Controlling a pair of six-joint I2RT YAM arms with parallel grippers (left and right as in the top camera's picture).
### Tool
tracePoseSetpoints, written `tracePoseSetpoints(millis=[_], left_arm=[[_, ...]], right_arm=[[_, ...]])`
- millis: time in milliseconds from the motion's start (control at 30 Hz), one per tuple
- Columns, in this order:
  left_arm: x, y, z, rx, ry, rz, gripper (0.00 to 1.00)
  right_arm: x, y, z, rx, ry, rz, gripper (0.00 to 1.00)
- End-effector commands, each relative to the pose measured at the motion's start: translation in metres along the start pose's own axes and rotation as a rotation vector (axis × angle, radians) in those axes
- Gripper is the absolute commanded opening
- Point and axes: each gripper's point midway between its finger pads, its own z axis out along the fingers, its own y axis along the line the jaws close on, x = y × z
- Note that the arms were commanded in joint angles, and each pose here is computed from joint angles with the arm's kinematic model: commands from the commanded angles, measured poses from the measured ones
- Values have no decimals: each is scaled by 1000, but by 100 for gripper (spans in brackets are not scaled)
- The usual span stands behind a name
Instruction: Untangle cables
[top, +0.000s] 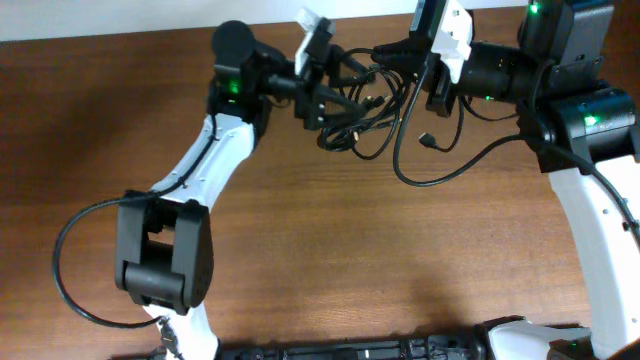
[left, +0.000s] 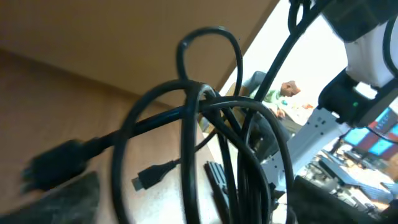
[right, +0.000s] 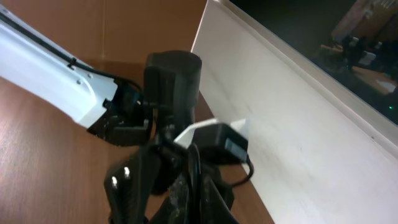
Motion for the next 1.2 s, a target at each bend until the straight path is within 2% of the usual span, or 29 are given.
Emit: tracePoseSetpoints(millis=[0,33,67,100,267,300,333,367,400,433,467,533,633,767,833,967,1033,1100,1167], left_arm=[[1,-3,9,26,15,42,40],[1,-3,9,26,15,42,20],[1,-3,9,26,15,42,4],[1,-3,9,26,15,42,0],[-4,3,6,-11,-13,45,0],[-6,6,4,-30,-28,36,0],[-10,10,1,-54,-46,18,0],[-14,17,-4,-89,-74,-9,0],[-20,24,-12,-132,-108,-23,0],[-23,29,-16,-160,-130,-26,0],[-29,36,-23,-201,-164,-31,0],[-38,46,-33,-265,-221,-54,0],[-53,65,-48,-379,-324,-67,0],[-64,77,-55,-449,-413,-116,0],[-67,75,-52,-446,-420,-95,0],[-79,60,-43,-386,-454,-88,0],[-86,49,-36,-350,-466,-51,0],[-90,41,-27,-319,-469,-32,0],[-89,38,-20,-307,-464,-27,0]], right_arm=[[-7,2,-2,-16,-26,-18,4],[-7,2,-2,-16,-26,-18,4],[-7,2,-2,-16,-26,-18,4],[-7,2,-2,-16,-26,-18,4],[4,-5,-2,33,29,2,4],[9,-9,-3,60,55,25,8],[18,-19,-4,125,100,94,26],[30,-34,-8,225,156,191,53],[40,-46,-14,314,200,268,73],[49,-55,-19,388,233,332,91],[63,-67,-29,504,279,431,99],[75,-72,-37,582,308,527,99],[86,-65,-40,598,334,652,99],[84,-48,-30,516,300,787,99],[80,-42,-25,464,285,796,100],[82,-44,-17,436,276,801,76],[82,-43,-10,397,264,808,71],[87,-46,-5,394,268,810,60],[90,-49,-2,394,267,806,57]])
